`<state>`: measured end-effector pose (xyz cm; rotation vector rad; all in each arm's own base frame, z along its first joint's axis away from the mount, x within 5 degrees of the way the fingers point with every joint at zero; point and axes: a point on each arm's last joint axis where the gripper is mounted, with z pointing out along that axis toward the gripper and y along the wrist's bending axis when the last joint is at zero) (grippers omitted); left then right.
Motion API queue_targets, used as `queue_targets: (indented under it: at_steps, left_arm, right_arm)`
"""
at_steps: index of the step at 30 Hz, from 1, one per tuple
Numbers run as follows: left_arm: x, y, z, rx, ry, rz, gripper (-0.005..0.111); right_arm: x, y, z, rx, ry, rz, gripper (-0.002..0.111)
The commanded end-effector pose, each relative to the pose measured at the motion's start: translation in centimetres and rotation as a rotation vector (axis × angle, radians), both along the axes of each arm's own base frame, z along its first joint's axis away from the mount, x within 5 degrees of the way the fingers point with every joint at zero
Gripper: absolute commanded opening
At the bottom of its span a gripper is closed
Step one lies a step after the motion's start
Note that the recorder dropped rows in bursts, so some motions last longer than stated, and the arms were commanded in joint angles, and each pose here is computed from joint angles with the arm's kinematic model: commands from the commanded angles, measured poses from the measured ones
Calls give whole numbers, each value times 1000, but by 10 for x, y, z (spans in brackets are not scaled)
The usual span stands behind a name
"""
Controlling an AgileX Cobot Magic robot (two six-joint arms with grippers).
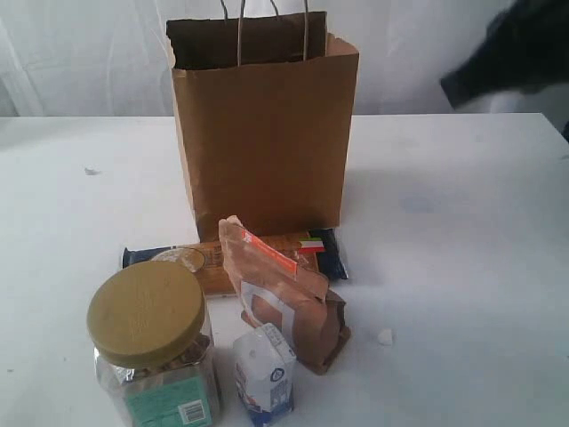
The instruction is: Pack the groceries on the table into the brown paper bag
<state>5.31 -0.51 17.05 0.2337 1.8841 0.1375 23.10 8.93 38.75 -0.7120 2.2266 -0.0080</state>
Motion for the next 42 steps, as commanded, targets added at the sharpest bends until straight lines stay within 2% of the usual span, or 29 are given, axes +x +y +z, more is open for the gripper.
queue_targets:
  at_steps: [1, 9, 14, 18, 22, 29, 42]
  left_arm:
    - [0, 0, -1, -4, -3, 3, 0]
    - [0, 0, -1, -4, -3, 3, 0]
    - [0, 0, -1, -4, -3, 3, 0]
    - [0, 0, -1, -4, -3, 3, 0]
    - [0, 0, -1, -4, -3, 3, 0]
    - [0, 0, -1, -4, -3, 3, 0]
    - [0, 0, -1, -4, -3, 3, 0]
  right_arm:
    - [-10, -4, -37, -12, 97, -6, 0]
    - [-7, 2, -109, 19, 167, -4, 0]
    - [0, 12, -144, 114, 264, -36, 0]
    - [7, 24, -164, 111, 352, 72, 1]
    - [9, 32, -180, 127, 477, 89, 12]
    - [15, 35, -205, 101, 574, 75, 41]
    - [25, 38, -233, 100, 624, 32, 43]
